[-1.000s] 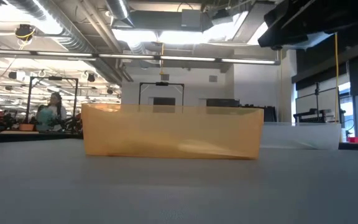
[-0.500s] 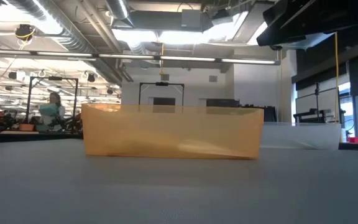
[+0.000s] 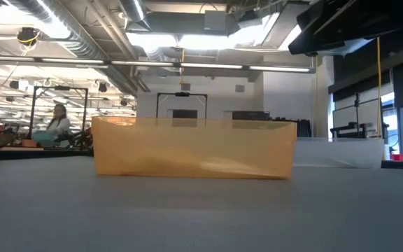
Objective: Sort silverware by color (type)
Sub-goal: Put the gold spoon into the green bin
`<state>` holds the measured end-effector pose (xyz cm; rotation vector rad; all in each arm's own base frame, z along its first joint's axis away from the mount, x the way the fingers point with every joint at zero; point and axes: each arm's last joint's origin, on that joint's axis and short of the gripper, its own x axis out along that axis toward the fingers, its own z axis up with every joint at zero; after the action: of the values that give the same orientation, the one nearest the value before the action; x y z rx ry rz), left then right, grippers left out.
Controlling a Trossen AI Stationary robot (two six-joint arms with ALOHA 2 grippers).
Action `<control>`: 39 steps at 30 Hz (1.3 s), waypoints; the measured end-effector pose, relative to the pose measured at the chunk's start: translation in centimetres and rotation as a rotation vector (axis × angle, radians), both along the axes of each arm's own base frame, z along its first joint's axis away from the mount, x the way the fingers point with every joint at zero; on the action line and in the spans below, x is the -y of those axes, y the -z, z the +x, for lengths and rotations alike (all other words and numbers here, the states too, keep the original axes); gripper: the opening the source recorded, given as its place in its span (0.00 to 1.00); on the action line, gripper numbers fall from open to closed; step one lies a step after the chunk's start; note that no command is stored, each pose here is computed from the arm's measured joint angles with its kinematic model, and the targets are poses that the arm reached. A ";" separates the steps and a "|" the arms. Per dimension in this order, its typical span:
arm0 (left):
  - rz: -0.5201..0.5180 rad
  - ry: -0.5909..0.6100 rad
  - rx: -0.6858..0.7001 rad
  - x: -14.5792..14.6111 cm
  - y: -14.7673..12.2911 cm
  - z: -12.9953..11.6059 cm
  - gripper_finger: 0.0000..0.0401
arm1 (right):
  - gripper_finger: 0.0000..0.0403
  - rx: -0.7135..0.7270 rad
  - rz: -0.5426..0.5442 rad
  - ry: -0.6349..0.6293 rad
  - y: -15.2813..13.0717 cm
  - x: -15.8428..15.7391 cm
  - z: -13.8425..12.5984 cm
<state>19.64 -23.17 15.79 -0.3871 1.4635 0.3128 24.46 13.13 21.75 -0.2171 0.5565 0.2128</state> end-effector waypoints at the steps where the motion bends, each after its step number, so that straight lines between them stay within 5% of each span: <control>1: 0.003 0.018 0.043 -0.1 -0.8 0.6 0.04 | 0.42 -0.001 0.000 0.000 0.0 0.0 0.0; 10: 0.148 0.195 0.420 -3.2 -9.1 5.0 0.04 | 0.42 -0.018 0.026 -0.044 0.0 -0.1 -0.1; 16: 0.380 0.318 0.546 -6.5 -12.7 8.1 0.05 | 0.42 -0.040 -0.017 -0.058 0.3 0.0 -0.2; 24: 0.660 0.391 0.503 -13.6 -12.5 12.0 0.05 | 0.42 -0.057 -0.101 -0.032 0.6 0.3 -0.4; 30: 0.692 0.352 0.457 -21.0 -10.9 13.9 0.05 | 0.42 -0.052 -0.157 -0.044 0.6 0.3 -0.4; 39: 0.739 0.323 0.616 -31.5 -9.1 14.4 0.05 | 0.42 -0.079 -0.238 -0.008 0.9 1.5 -0.1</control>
<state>34.07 8.38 24.90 0.3331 0.7101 0.4030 24.32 11.64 20.83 -0.4435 0.6599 0.1631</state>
